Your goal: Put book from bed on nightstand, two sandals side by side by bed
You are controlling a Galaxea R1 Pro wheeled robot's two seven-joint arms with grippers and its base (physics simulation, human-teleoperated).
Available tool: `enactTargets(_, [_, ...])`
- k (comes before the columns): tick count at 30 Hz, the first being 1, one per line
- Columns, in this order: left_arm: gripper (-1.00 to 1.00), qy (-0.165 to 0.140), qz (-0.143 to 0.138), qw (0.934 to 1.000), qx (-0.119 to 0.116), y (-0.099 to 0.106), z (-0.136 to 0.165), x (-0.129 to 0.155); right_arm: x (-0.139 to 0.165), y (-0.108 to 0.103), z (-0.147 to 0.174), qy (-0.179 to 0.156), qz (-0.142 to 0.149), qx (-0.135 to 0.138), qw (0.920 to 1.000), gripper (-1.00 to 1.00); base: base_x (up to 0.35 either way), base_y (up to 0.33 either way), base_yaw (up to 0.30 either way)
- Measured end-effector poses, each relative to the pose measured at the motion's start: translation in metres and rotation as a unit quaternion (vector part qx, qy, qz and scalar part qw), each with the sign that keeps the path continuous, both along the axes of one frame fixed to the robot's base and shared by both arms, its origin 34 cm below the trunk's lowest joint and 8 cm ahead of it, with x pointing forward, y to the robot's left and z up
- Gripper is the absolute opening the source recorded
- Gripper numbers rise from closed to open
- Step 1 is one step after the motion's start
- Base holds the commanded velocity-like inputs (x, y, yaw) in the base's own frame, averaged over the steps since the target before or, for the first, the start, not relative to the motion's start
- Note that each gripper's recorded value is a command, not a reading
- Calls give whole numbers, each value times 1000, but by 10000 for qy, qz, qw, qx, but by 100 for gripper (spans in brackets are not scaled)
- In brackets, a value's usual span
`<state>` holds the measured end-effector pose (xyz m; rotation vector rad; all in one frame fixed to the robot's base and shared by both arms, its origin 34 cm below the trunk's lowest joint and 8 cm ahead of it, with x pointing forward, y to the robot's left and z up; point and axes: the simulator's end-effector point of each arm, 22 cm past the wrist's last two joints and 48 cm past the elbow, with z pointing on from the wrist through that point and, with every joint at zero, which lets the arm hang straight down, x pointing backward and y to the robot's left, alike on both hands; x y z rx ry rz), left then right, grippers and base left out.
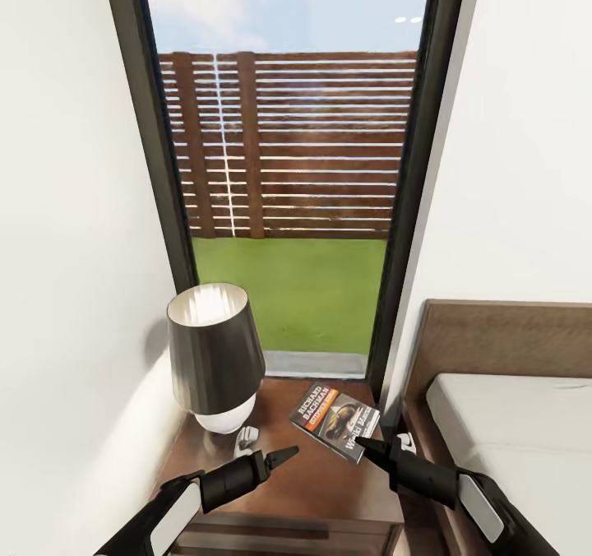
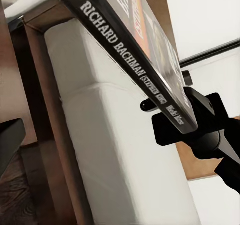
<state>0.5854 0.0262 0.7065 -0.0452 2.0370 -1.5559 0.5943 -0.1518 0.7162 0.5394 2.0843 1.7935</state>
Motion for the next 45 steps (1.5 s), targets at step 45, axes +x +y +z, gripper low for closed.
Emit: enactTargets(45, [100,-7,0,10000,1,0,-71,-9,-10,2,-73,7,35,-34,10000,-100,0,0,0])
